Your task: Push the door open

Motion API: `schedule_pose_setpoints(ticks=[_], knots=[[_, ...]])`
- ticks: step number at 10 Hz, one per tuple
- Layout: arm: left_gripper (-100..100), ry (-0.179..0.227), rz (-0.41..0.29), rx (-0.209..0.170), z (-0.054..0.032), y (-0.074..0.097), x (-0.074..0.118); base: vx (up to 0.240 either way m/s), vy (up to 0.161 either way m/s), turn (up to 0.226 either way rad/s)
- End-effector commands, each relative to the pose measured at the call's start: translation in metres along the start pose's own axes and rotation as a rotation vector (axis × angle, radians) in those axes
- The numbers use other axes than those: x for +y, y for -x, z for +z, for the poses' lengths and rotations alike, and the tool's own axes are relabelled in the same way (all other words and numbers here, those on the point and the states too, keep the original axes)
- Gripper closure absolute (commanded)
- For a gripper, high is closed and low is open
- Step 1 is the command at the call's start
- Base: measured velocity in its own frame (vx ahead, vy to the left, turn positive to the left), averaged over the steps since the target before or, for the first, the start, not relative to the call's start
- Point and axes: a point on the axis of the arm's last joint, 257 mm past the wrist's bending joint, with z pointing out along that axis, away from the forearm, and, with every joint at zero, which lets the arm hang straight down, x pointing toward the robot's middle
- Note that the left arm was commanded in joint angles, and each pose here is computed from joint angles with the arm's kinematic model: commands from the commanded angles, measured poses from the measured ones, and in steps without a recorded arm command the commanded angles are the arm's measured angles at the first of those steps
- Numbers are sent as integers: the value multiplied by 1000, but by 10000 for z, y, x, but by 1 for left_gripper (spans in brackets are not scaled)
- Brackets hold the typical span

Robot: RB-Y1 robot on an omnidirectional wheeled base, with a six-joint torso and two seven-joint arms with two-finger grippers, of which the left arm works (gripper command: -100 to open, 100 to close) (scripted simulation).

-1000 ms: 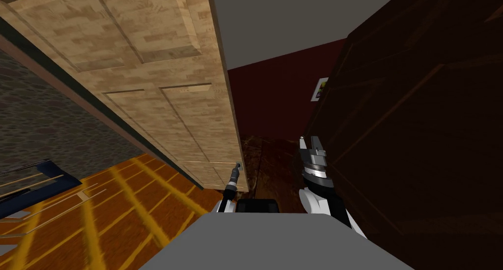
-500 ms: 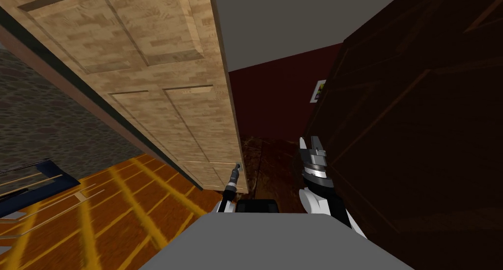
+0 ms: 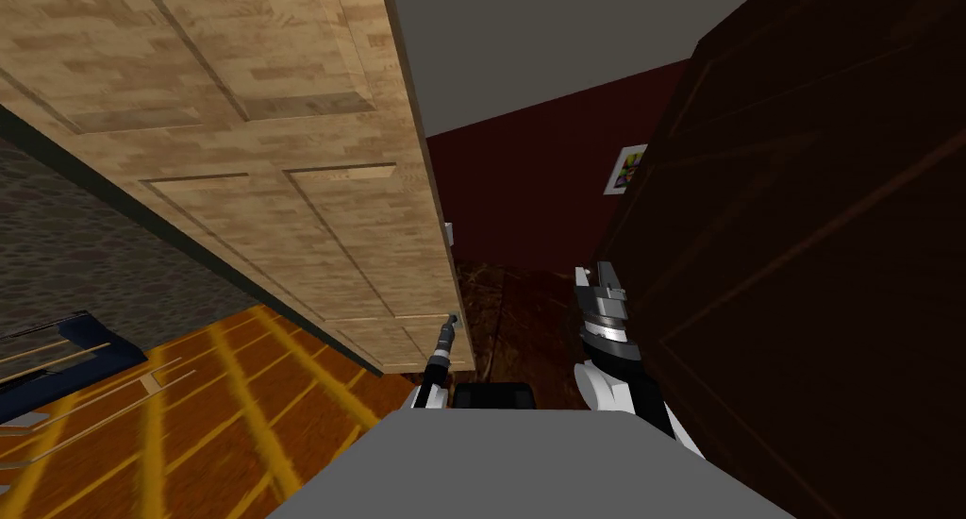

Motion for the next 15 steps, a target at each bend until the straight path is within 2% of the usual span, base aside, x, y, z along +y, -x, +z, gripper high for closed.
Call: schedule_pose_setpoints(ticks=[1,2,4,5,10,11,15], knots=[[100,-8,15,-35,26,221,-23,181,-52,44],[100,-8,15,-35,26,221,-23,139,-33,25],[100,-8,24,-71,31,406,-27,159,-30,100],[-100,-6,11,-60,9,331,-38,-64,-81,75],[-100,-5,-30,-71,-32,243,-36,-218,-74,40],[-100,-5,-21,-69,-27,267,-32,-108,-58,15],[-100,-10,-13,-78,-41,332,-30,161,4,-22]])
